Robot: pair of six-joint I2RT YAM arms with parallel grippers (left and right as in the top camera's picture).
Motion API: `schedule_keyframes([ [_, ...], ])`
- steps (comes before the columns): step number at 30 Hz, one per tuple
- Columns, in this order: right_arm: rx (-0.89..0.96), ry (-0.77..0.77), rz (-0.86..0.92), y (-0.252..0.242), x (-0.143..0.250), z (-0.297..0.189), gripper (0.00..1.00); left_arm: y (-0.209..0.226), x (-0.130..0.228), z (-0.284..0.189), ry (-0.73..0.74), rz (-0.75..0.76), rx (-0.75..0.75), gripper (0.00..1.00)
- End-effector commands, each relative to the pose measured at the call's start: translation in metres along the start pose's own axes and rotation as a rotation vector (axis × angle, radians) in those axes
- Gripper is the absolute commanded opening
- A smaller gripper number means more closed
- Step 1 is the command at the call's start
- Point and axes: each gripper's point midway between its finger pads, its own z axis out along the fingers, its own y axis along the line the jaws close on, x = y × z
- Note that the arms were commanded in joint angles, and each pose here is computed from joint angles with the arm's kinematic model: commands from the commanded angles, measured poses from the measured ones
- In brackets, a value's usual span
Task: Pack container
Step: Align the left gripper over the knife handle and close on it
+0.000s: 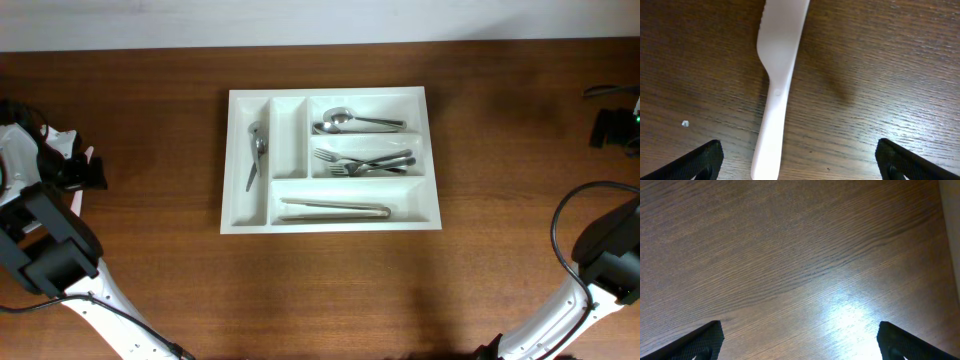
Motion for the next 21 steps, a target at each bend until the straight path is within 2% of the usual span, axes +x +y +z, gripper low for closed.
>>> schedule_keyframes([
  [1,-0.006,-0.019,0.003,0.0021,-0.0018,-0.0073,0.99,0.0044,-0.0011,-0.0096,-0.038,-0.006,0.019,0.99],
  [21,-0.006,-0.019,0.003,0.0021,-0.0018,-0.0073,0.99,0.0092,-0.0006,-0.0039,-0.043,0.006,0.031,0.99],
])
